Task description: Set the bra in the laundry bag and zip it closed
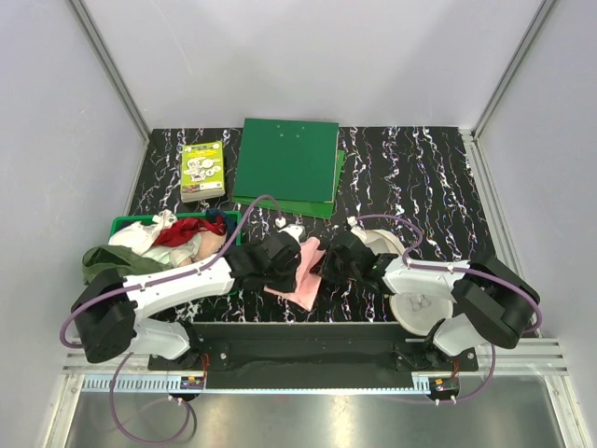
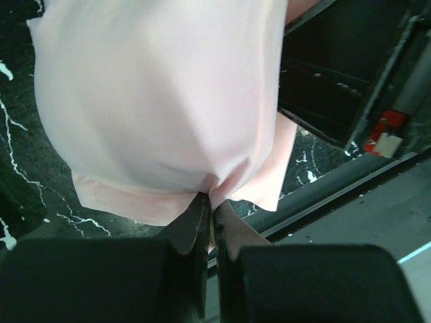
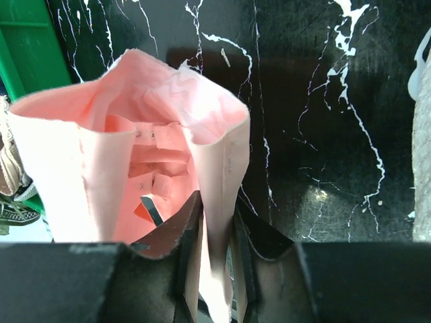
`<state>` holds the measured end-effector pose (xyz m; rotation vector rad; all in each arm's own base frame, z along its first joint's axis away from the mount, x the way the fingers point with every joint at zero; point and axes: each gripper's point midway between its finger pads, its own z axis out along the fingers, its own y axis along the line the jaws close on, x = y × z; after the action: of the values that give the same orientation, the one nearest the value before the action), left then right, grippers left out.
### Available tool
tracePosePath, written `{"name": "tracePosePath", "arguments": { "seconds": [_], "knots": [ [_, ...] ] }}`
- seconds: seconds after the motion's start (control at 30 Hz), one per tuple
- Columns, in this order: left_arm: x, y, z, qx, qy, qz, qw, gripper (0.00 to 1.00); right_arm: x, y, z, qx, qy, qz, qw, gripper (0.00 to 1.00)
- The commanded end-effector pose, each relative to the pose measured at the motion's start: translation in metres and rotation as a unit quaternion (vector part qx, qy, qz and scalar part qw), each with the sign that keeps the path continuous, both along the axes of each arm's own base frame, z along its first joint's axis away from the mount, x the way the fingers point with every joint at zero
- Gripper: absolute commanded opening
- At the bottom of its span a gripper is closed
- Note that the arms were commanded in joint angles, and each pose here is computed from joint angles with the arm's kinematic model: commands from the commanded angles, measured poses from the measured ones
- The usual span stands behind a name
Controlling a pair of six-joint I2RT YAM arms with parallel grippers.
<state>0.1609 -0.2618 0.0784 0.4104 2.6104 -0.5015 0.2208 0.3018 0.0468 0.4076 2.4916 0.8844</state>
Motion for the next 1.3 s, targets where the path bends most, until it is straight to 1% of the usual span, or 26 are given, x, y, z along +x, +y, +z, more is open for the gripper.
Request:
{"name": "tracePosePath", "arguments": {
  "seconds": [0.0,0.03,0.07,0.1,0.13,0.17,0.23,0.27,0.3,0.33,0.37,0.4,0.47,0.57,0.6,0.63,0.7,0.77,0.87,0.93,0.97,1.03,1.13,1.2,1.27],
  "knots": [
    [0.005,-0.02,0.018,-0.054,-0.017,-0.011,0.998,0.13,0.008,0.004,0.008,0.01,-0.019,0.008,1.0,0.29],
    [0.004,-0.021,0.02,-0.058,-0.017,-0.014,0.998,0.17,0.008,0.005,0.008,0.01,-0.018,0.009,1.0,0.29],
    [0.003,-0.02,0.021,-0.061,-0.015,-0.016,0.998,0.3,0.008,0.005,0.009,0.009,-0.019,0.011,1.0,0.31],
    [0.0,-0.02,0.023,-0.064,-0.012,-0.019,0.998,0.39,0.005,0.004,0.006,0.002,-0.013,0.014,1.0,0.32],
    [-0.001,-0.021,0.03,-0.077,-0.016,-0.023,0.997,0.44,0.005,0.003,0.005,-0.003,-0.01,0.015,1.0,0.32],
    [-0.007,-0.024,0.034,-0.089,-0.007,-0.035,0.995,0.54,0.004,0.002,0.004,-0.009,-0.005,0.019,1.0,0.34],
    [-0.016,-0.024,0.043,-0.11,-0.001,-0.05,0.993,0.63,0.001,0.002,0.007,-0.011,-0.004,0.024,1.0,0.39],
    [-0.018,-0.022,0.057,-0.127,-0.011,-0.053,0.99,0.66,-0.002,0.0,0.007,-0.018,0.001,0.03,0.999,0.41],
    [-0.019,-0.019,0.062,-0.133,-0.014,-0.056,0.989,0.71,-0.006,-0.006,0.005,-0.03,0.009,0.033,0.999,0.46],
    [-0.019,-0.011,0.066,-0.133,-0.014,-0.051,0.99,0.72,-0.008,-0.007,0.01,-0.032,0.008,0.037,0.999,0.48],
    [-0.019,-0.006,0.08,-0.151,-0.028,-0.05,0.987,0.73,-0.013,-0.012,0.009,-0.045,0.013,0.047,0.998,0.5],
    [-0.016,-0.001,0.085,-0.154,-0.034,-0.047,0.986,0.73,-0.016,-0.015,0.009,-0.051,0.016,0.053,0.997,0.54],
    [-0.004,0.015,0.096,-0.162,-0.05,-0.022,0.985,0.73,-0.023,-0.023,0.013,-0.066,0.017,0.067,0.995,0.6],
    [0.017,0.028,0.097,-0.162,-0.056,0.009,0.985,0.73,-0.037,-0.024,0.025,-0.055,0.019,0.096,0.994,0.7],
    [0.024,0.027,0.094,-0.159,-0.054,0.015,0.986,0.71,-0.039,-0.024,0.028,-0.05,0.018,0.102,0.993,0.72],
    [0.034,0.032,0.091,-0.154,-0.057,0.033,0.986,0.7,-0.04,-0.023,0.036,-0.042,0.011,0.107,0.993,0.77],
    [0.048,0.03,0.08,-0.152,-0.052,0.05,0.986,0.66,-0.045,-0.024,0.041,-0.035,0.013,0.111,0.993,0.81],
    [0.057,0.028,0.074,-0.153,-0.045,0.054,0.986,0.63,-0.047,-0.025,0.051,-0.021,0.007,0.105,0.994,0.91],
    [0.068,0.026,0.058,-0.136,-0.034,0.058,0.988,0.58,-0.043,-0.026,0.057,-0.01,-0.002,0.088,0.996,1.0],
    [0.071,0.022,0.052,-0.14,-0.029,0.054,0.988,0.57,-0.041,-0.025,0.051,-0.005,0.0,0.079,0.997,1.0],
    [0.071,0.02,0.05,-0.142,-0.027,0.054,0.988,0.57,-0.035,-0.018,0.055,0.011,-0.012,0.076,0.997,1.0],
    [0.07,0.018,0.046,-0.146,-0.022,0.052,0.988,0.57,-0.03,-0.009,0.05,0.028,-0.008,0.071,0.997,1.0],
    [0.068,0.018,0.041,-0.151,-0.018,0.051,0.987,0.56,-0.025,-0.003,0.04,0.029,0.003,0.06,0.998,1.0],
    [0.067,0.018,0.037,-0.15,-0.017,0.049,0.987,0.57,-0.024,-0.003,0.03,0.028,0.01,0.051,0.998,1.0],
    [0.065,0.021,0.029,-0.139,-0.011,0.05,0.989,0.57,-0.021,-0.002,0.026,0.048,0.006,0.037,0.998,1.0]
  ]
}}
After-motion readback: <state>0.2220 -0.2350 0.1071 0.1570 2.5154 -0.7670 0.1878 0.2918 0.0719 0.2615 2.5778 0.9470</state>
